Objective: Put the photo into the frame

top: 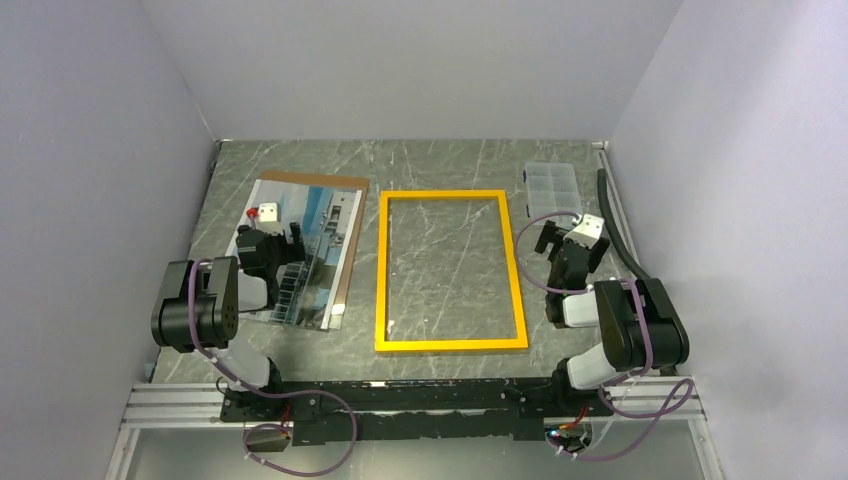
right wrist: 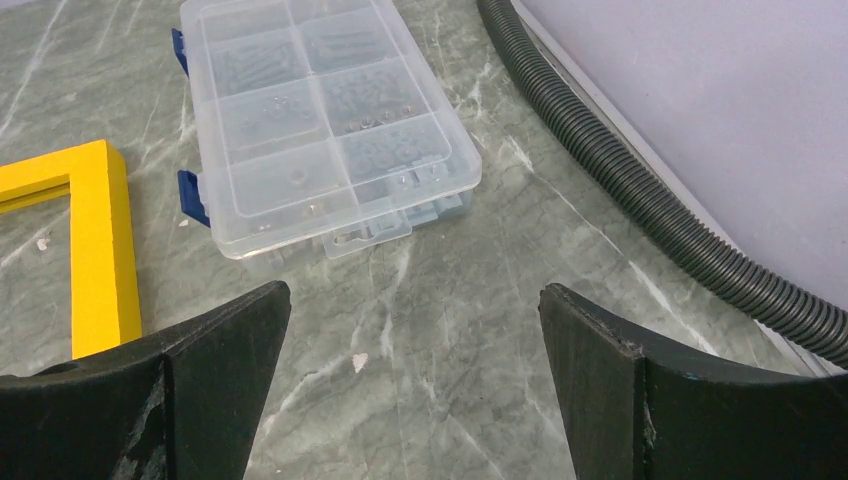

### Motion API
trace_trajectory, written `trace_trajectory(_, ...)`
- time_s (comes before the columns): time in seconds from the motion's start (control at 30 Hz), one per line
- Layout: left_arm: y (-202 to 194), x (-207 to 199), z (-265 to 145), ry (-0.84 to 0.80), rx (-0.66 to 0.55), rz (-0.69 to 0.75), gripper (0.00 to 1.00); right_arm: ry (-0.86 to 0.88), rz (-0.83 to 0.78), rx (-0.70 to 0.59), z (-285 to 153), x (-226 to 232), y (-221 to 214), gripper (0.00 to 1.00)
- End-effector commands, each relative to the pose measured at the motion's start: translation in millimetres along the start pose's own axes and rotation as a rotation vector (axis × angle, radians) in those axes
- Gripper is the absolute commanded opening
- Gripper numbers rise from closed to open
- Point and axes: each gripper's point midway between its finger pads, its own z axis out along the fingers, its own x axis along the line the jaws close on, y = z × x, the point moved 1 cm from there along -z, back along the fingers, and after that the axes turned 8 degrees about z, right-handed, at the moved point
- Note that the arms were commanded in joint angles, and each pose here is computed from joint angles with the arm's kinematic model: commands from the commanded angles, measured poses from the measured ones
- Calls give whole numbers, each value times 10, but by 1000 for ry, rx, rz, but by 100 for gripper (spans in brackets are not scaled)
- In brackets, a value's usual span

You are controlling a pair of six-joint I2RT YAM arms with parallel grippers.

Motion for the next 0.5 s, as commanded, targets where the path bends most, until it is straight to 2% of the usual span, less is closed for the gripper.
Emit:
trace_trajectory(0.0, 150, 45, 55, 21, -42, -10, 95, 26, 21, -52, 5, 56, 130, 100)
trace_trajectory(0.47, 150, 49, 58, 21, -42, -10, 95, 27, 22, -47, 17, 63, 126, 100)
